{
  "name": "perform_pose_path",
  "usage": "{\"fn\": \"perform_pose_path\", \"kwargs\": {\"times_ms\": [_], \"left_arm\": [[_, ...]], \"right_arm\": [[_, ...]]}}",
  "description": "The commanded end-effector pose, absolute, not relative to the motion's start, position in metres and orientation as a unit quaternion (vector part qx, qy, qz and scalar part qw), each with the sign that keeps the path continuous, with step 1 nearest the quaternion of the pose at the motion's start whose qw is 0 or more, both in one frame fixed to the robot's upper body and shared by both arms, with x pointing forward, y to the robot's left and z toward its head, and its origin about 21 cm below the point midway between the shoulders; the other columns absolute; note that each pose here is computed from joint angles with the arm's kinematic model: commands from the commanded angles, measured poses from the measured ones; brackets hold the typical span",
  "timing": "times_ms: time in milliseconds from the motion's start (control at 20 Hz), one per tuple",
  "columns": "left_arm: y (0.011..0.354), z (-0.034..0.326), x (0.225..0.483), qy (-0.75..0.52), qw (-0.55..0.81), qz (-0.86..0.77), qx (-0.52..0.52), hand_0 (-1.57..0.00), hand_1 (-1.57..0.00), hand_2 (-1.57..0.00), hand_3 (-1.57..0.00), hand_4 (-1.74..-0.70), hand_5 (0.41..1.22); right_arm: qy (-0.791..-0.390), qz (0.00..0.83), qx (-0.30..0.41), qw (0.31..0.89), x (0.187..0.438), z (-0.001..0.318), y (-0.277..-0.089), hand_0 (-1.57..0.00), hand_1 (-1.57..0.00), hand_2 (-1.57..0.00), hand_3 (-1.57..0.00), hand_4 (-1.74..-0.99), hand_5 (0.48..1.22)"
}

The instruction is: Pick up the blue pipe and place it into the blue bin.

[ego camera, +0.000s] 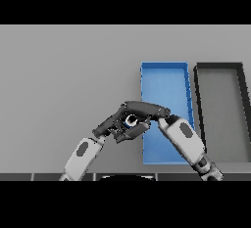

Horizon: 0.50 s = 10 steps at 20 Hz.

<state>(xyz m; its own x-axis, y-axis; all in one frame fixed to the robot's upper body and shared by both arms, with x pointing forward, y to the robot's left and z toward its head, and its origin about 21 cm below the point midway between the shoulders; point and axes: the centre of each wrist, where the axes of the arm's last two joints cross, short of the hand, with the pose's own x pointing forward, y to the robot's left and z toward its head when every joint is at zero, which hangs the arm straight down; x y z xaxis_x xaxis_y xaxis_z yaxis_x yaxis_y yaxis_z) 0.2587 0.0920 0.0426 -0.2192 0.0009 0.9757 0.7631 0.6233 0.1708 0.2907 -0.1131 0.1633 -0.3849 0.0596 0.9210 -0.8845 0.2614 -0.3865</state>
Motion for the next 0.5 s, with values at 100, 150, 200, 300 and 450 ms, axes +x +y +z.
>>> {"fn": "perform_pose_path", "kwargs": {"times_ms": [100,150,200,300,450], "left_arm": [[0.0926,0.0418,0.2561,-0.709,0.558,-0.334,-0.274,-1.57,-1.57,-1.55,-1.37,-1.72,1.221],[0.0940,0.0420,0.2562,-0.710,0.555,-0.335,-0.275,-1.57,-1.57,-1.54,-1.41,-1.72,1.221],[0.0926,0.0439,0.2613,-0.711,0.555,-0.336,-0.271,-1.57,-1.57,-1.55,-1.40,-1.73,1.221],[0.0940,0.0437,0.2603,-0.718,0.549,-0.334,-0.268,-1.57,-1.57,-1.55,-1.43,-1.73,1.221],[0.0913,0.0424,0.2597,-0.717,0.553,-0.330,-0.267,-1.57,-1.57,-1.56,-1.42,-1.73,1.221]], "right_arm": [[-0.664,0.521,0.312,0.436,0.2871,0.1625,-0.1134,-1.41,-1.42,-1.42,-1.35,-1.474,0.996],[-0.667,0.521,0.313,0.431,0.2845,0.1614,-0.1125,-1.44,-1.45,-1.45,-1.39,-1.477,1.041],[-0.669,0.521,0.312,0.428,0.2848,0.1621,-0.1119,-1.47,-1.47,-1.47,-1.43,-1.481,1.077],[-0.666,0.510,0.329,0.434,0.2851,0.1608,-0.1086,-1.51,-1.51,-1.51,-1.48,-1.488,1.129],[-0.654,0.497,0.343,0.456,0.2837,0.1591,-0.1108,-1.54,-1.54,-1.54,-1.52,-1.493,1.174]]}}
